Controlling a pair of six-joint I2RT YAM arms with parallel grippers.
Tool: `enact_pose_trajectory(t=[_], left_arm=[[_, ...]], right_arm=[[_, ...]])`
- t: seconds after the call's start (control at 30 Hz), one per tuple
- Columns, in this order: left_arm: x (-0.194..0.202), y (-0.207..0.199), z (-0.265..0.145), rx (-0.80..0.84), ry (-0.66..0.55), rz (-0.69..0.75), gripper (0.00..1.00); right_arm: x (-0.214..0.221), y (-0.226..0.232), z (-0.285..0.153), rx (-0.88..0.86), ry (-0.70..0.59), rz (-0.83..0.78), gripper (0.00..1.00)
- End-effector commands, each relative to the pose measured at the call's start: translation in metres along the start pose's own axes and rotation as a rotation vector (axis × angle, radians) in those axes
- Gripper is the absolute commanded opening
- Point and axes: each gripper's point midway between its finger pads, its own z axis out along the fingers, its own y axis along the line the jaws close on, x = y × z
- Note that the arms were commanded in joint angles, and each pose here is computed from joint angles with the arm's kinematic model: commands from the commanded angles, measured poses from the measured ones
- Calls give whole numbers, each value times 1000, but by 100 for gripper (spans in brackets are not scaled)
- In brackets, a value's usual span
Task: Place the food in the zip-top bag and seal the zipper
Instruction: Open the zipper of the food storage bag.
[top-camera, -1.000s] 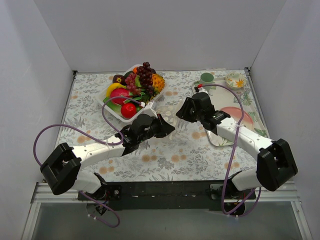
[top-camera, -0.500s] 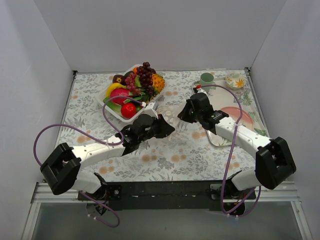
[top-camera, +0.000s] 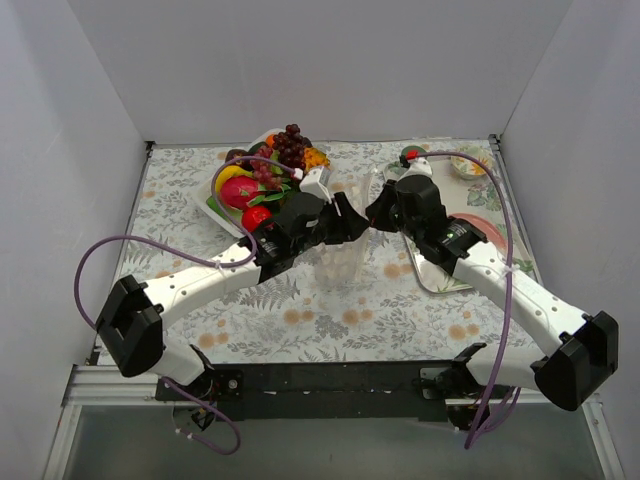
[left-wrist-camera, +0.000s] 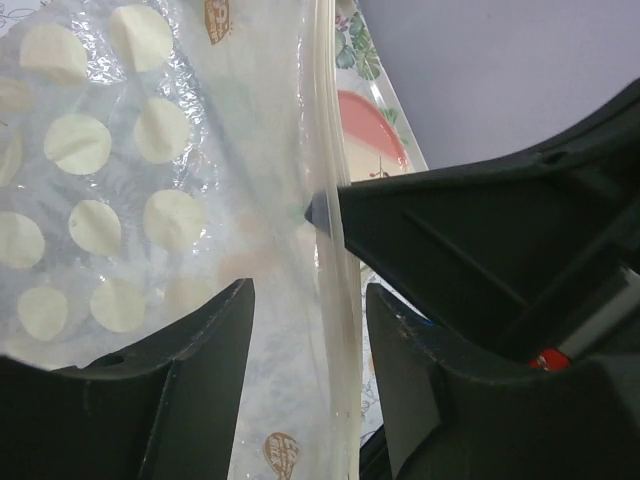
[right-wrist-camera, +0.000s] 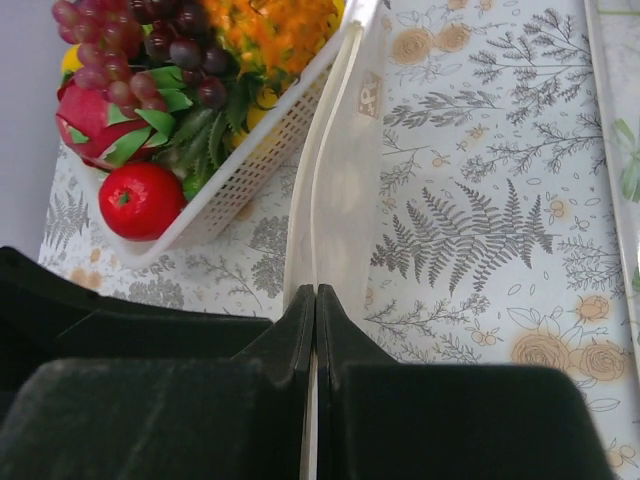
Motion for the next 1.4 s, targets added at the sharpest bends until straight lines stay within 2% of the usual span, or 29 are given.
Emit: enact_pose_trajectory(t=[0.0, 0.13, 0.2, 0.4, 0.63, 0.8, 0.93, 1.07, 1.1, 1.23, 1.3, 1.33, 1.37], left_arm=[[-13, -4, 0, -38, -6, 50, 46], [-27, -13, -2, -42, -27, 61, 41], [-29, -12, -3, -74, -20, 62, 33], [-25, -3, -2, -106, -10, 83, 28], [-27, -9, -2, -92, 6, 93, 28], [-23, -10, 4, -97, 35, 105, 38], [-19, -6, 10, -118, 53, 110, 39], [-21, 13, 11, -214, 35, 133, 12], [-24, 17, 10, -232, 24, 138, 0], [-32, 11, 10, -226, 4, 149, 0], [-26, 2, 17, -180, 34, 133, 0], [-22, -4, 18, -138, 50, 126, 0], [-23, -28, 18, -17, 42, 98, 0]], right_arm=[[-25, 13, -17, -22, -68, -29, 1], [-36, 23, -25, -60, -101, -30, 1], [-41, 27, -26, -68, -107, -30, 1], [-45, 39, -30, -96, -111, -29, 1], [-42, 40, -28, -81, -102, -35, 1], [-38, 42, -26, -63, -89, -57, 1], [-34, 43, -23, -52, -76, -66, 1], [-41, 31, -24, 10, -102, -86, 1], [-44, 27, -28, 40, -103, -96, 1], [-66, -7, -44, 205, -172, -145, 1], [-81, -18, -58, 256, -208, -175, 1], [-93, -21, -68, 285, -242, -181, 1], [-99, -21, -74, 289, -252, -210, 1]])
